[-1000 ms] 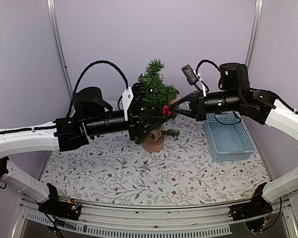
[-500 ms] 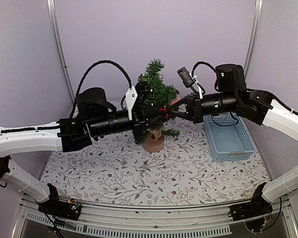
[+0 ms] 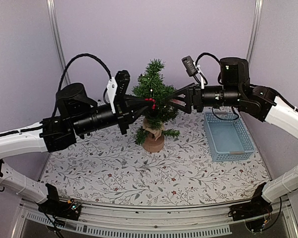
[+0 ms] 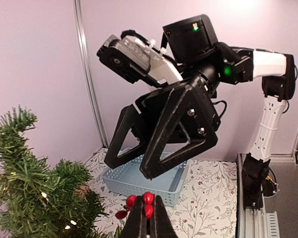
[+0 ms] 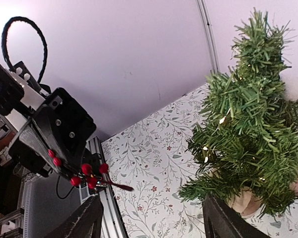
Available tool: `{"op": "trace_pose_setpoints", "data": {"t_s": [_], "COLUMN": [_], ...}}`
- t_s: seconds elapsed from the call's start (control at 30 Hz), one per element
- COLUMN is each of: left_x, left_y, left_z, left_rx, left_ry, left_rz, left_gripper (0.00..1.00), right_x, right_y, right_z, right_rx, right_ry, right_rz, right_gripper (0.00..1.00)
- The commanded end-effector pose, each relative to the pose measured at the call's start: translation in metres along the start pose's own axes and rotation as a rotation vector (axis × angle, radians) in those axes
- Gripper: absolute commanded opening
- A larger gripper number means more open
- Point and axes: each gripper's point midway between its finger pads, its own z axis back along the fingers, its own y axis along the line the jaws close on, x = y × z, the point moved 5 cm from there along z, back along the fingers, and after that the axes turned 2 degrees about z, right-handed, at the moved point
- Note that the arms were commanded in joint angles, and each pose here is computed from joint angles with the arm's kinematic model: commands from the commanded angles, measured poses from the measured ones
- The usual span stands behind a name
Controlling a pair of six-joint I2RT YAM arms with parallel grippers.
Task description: Decorate the small christmas tree
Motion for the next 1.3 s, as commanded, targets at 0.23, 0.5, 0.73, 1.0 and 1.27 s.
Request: {"op": "trace_pose_setpoints", "data": {"t_s": [0.23,0.5,0.73,1.0,1.27], "left_x": [0.024,0.011,-0.001,0.0,0.002], "left_y": [0.064,0.09,0.102,0.122,0.135], "left_z": [0.042,0.031,0.017,0.012,0.0], "left_rx": [0.249,0.268,0.264,0.329,0.32], "left_ry": [-0.05,-0.071,-0.089,-0.082,-0.073], "left_rz": [0.144,0.221,0.252,0.264,0.28], "left_gripper": [0.0,0.0,0.0,0.0,0.0], "right_x": [0.027,0.023,0.021,0.019,0.017], "right_y": [-0.025,-0.031,-0.032,-0.033,-0.034], "right_z": [0.03,0.035,0.041,0.043,0.042], "right_rx": [-0.158,-0.2,-0.223,-0.237,-0.239], "right_ry": [-0.132,-0.138,-0.146,-0.147,-0.139], "right_rz": [-0.066,-0.082,-0.089,-0.093,-0.094], "right_gripper": [0.92,0.97,0.99,0.99,0.99]}}
